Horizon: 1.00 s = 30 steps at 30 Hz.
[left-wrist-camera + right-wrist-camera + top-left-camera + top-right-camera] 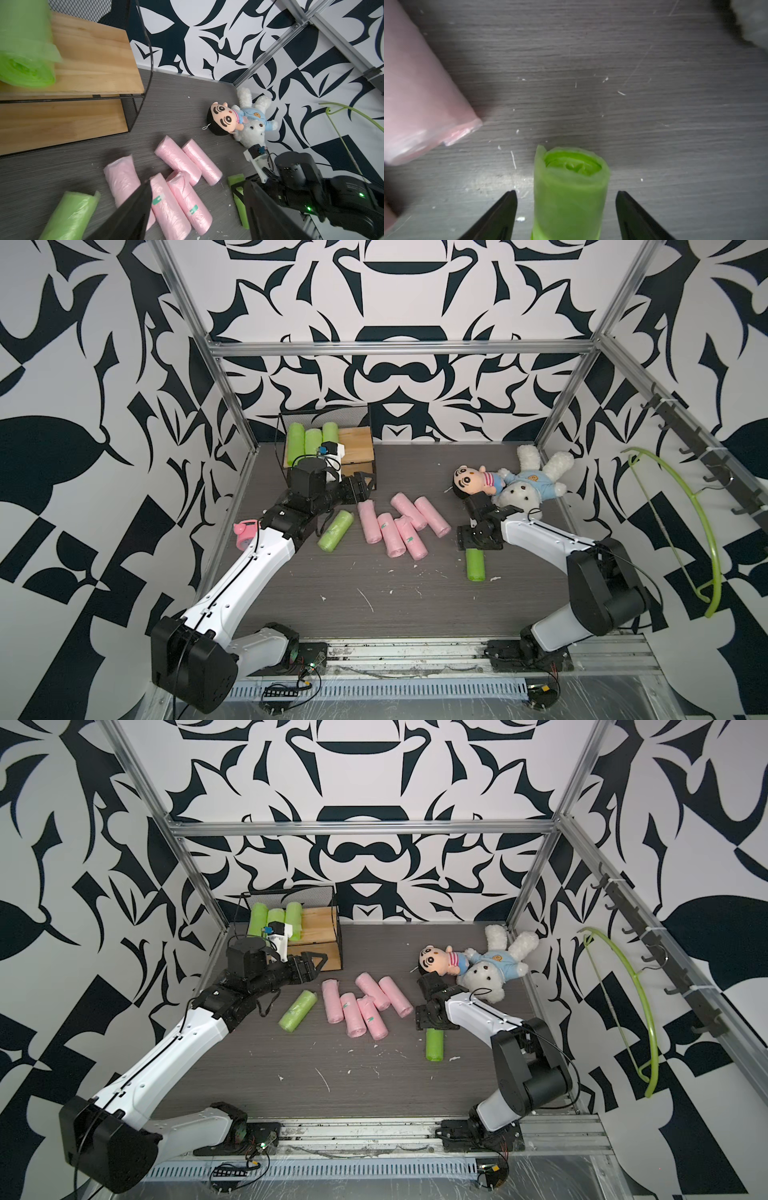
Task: Sort the rolls of trash bags by color and place them on the shelf
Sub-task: Pick up the roll of trash bags from the center of the board.
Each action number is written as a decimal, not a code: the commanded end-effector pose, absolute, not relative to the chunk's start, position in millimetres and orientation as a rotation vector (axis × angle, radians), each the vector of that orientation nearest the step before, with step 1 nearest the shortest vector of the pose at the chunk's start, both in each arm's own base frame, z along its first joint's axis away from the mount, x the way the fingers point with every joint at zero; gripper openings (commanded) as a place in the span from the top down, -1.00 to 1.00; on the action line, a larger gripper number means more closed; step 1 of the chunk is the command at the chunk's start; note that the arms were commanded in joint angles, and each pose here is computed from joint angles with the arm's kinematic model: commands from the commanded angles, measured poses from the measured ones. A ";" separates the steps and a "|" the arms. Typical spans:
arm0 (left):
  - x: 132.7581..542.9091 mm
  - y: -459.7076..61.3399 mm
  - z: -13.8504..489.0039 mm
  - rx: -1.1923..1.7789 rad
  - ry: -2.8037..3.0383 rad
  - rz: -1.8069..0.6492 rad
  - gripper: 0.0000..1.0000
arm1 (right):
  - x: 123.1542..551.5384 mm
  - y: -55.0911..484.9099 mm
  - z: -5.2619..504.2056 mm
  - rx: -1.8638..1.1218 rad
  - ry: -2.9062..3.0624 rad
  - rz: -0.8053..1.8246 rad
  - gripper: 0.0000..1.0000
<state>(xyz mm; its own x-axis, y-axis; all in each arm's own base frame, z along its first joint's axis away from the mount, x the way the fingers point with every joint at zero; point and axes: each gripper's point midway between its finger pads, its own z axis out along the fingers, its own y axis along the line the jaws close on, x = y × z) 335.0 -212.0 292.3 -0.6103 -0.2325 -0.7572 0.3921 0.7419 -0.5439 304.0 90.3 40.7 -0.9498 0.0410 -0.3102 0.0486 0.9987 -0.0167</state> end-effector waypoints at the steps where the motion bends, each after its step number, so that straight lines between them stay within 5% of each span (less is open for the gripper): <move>1: 319.7 -220.6 290.6 0.139 2.041 -0.942 -0.53 | 316.1 93.3 43.8 0.079 2.786 0.001 -0.48; 13: 285.6 -215.2 262.6 0.107 2.074 -1.006 -0.54 | 315.1 96.6 29.1 0.104 2.821 0.031 -0.17; 18: 269.9 -215.9 255.0 0.120 2.071 -1.070 -0.55 | 318.3 93.9 40.4 0.104 2.774 0.031 0.12; 30: 243.2 -246.7 249.1 0.154 1.896 -1.504 -0.69 | 334.2 159.1 238.3 0.197 2.172 0.714 0.26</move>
<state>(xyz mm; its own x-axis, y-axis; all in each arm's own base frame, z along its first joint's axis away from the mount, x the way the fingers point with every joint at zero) 251.4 -230.4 214.5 -0.7603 -0.2918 -0.5804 0.4007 0.4927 -0.7725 324.5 130.4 169.8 -0.7506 0.2307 -0.6192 -0.0129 0.9318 0.3628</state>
